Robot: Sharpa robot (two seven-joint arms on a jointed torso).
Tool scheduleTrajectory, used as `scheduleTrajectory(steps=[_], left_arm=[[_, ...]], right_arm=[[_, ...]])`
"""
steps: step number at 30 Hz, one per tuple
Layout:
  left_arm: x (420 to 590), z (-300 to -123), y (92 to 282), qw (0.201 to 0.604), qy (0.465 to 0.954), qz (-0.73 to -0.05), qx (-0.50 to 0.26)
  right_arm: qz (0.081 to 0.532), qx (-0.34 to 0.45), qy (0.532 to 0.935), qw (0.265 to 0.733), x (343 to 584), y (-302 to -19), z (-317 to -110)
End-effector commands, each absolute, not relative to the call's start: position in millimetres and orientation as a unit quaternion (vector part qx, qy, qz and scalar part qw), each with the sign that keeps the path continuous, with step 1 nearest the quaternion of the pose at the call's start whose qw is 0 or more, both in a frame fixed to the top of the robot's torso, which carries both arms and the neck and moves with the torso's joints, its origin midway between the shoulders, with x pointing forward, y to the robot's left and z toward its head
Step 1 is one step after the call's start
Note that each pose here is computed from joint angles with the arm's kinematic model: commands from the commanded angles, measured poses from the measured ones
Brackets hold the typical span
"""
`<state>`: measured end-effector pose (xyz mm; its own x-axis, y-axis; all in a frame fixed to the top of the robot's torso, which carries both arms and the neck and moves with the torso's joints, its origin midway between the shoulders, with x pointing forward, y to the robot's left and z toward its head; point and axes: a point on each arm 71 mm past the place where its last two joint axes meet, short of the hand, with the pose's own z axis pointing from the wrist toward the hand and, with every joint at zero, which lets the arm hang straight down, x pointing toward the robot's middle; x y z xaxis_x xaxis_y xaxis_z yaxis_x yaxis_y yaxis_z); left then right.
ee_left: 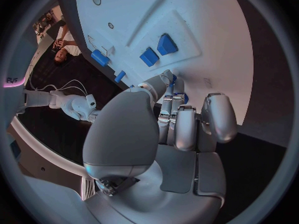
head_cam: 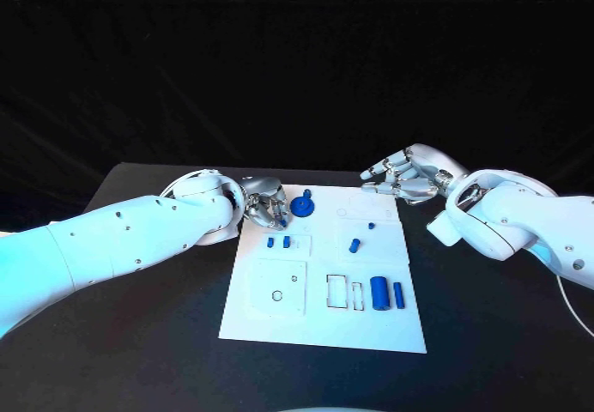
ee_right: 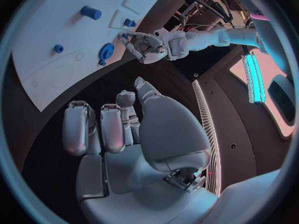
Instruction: Assemble the parts on the task board
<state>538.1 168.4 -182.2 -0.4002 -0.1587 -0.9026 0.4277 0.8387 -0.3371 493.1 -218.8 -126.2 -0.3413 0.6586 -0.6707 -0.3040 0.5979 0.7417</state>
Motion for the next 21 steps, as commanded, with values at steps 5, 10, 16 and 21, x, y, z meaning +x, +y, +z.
scheduleTrajectory(steps=[5,10,16,21], left_arm=[[537.6,-185.0,166.2,0.529,0.801,-0.262,0.094],[538.0,-185.3,166.8,0.529,0.802,-0.261,0.096],[538.4,-185.7,166.8,0.528,0.803,-0.259,0.096],[538.3,-186.1,166.4,0.525,0.805,-0.259,0.097]], right_arm=[[0.432,0.121,0.701,0.554,491.9,-217.0,-126.9],[0.432,0.121,0.702,0.553,491.8,-217.2,-126.9],[0.432,0.121,0.702,0.553,491.7,-217.2,-127.0],[0.432,0.121,0.702,0.553,491.5,-217.3,-126.8]])
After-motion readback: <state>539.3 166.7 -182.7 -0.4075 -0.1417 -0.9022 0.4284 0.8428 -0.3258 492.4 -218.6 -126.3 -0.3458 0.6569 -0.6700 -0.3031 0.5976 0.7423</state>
